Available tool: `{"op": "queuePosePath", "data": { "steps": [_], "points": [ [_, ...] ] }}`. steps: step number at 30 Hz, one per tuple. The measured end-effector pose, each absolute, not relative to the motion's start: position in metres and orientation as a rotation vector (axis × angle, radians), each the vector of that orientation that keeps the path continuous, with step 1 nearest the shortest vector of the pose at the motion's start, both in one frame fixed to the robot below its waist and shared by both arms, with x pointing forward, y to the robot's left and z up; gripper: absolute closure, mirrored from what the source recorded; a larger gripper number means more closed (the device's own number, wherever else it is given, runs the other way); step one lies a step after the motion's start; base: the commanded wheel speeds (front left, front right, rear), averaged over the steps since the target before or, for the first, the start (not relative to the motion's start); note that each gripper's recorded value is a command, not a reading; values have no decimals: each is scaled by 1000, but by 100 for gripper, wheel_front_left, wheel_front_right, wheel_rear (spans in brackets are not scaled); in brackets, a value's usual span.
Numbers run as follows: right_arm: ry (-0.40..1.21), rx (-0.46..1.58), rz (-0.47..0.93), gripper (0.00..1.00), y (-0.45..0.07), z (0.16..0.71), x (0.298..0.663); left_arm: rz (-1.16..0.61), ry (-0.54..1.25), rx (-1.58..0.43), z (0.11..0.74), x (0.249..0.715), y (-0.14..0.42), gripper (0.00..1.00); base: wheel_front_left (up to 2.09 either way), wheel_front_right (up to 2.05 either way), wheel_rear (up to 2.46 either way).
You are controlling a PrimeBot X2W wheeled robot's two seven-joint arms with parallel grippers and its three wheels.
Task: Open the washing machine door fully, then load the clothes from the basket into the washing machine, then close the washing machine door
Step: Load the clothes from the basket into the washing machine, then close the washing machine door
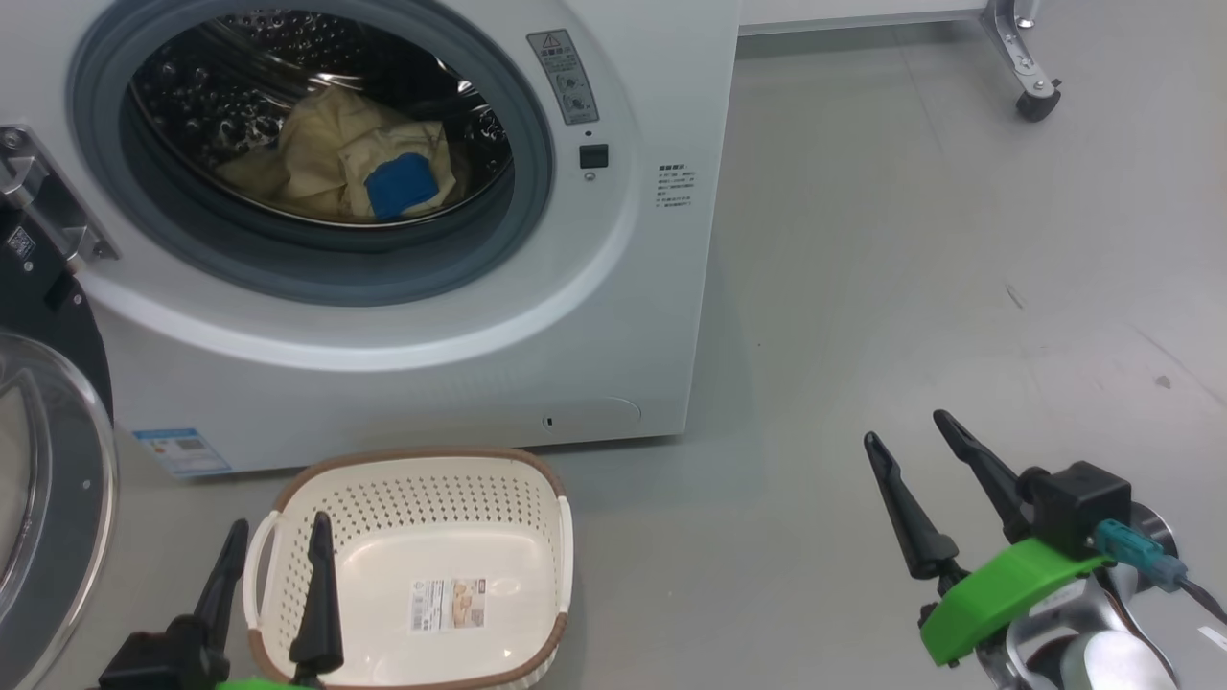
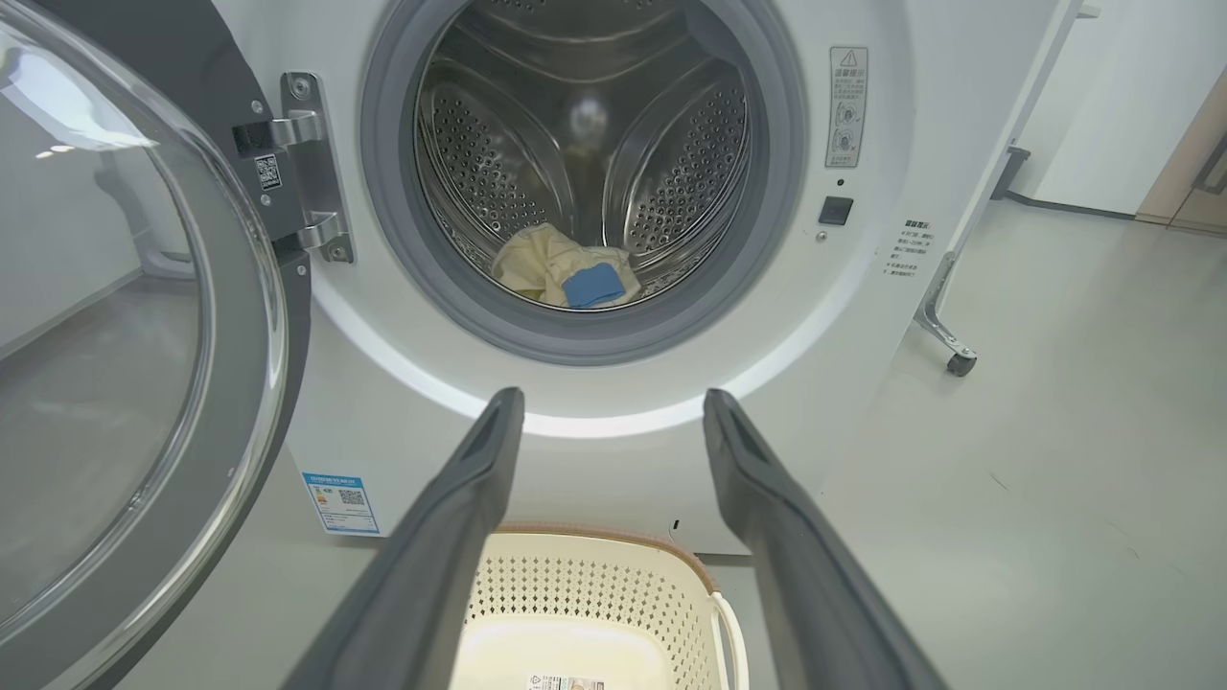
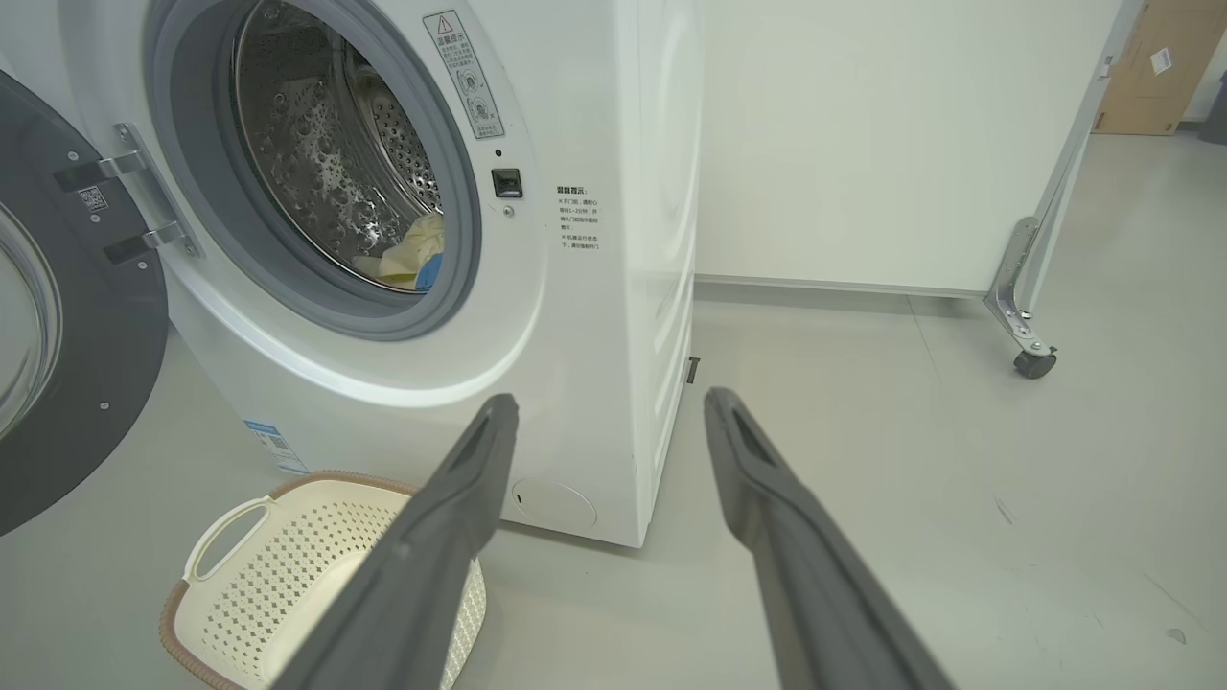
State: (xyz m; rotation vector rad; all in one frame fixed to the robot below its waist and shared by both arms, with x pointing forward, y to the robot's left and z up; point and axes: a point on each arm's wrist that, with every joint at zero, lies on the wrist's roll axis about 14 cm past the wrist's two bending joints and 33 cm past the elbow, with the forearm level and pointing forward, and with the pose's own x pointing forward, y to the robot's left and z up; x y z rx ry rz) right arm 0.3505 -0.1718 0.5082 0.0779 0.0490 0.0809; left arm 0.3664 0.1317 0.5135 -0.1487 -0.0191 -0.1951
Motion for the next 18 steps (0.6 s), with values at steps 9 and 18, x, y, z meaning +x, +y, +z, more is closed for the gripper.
{"op": "queuePosePath", "data": {
  "steps": [9,18],
  "points": [
    [41,74,85,0,-171,511,350,-193,-24,-143,515,364,133,0,0,0,0],
    [40,72,89,0,-171,512,352,-198,-18,-136,513,363,132,0,0,0,0]
  ]
}}
